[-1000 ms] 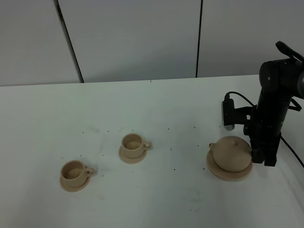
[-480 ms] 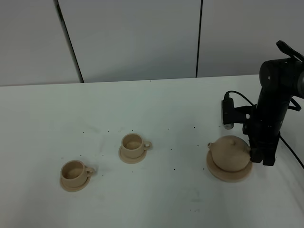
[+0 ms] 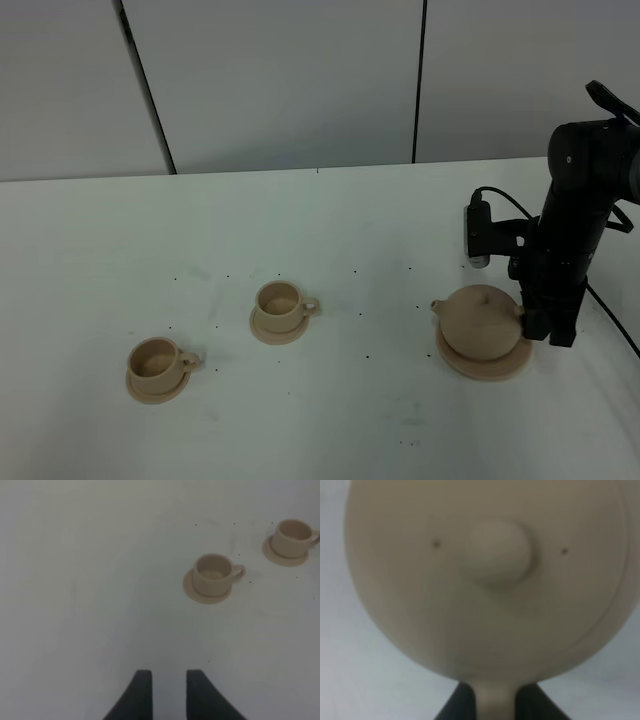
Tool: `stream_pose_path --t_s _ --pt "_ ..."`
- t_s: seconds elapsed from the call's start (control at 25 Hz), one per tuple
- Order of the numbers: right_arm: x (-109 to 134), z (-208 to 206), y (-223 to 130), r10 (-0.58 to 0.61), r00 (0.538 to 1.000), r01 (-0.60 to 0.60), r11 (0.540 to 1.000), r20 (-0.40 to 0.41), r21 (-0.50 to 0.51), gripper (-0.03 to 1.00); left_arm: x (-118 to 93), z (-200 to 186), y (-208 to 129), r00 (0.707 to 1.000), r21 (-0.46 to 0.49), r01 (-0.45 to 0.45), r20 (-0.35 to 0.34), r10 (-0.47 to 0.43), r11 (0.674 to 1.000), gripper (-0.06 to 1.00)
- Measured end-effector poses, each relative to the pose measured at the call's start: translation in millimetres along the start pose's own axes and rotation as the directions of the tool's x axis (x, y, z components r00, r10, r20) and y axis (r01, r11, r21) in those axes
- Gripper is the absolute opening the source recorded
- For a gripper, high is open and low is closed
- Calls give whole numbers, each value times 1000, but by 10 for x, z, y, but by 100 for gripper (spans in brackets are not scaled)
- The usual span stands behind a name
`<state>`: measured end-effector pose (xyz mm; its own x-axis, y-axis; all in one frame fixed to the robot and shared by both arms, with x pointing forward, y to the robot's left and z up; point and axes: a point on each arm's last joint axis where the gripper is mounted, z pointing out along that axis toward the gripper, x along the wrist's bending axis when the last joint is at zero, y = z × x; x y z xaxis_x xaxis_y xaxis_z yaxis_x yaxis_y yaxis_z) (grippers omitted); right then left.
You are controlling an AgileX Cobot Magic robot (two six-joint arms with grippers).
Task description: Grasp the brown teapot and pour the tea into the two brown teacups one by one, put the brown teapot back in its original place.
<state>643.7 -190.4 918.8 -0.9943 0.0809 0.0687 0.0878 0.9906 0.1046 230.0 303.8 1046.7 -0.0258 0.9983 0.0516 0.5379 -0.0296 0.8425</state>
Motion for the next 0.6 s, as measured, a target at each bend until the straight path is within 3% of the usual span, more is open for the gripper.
stream_pose_path --t_s 0.6 --pt "-5 -122 -28 17 1000 -16 999 23 -41 9 0 0 0 1000 0 0 0 0 1000 24"
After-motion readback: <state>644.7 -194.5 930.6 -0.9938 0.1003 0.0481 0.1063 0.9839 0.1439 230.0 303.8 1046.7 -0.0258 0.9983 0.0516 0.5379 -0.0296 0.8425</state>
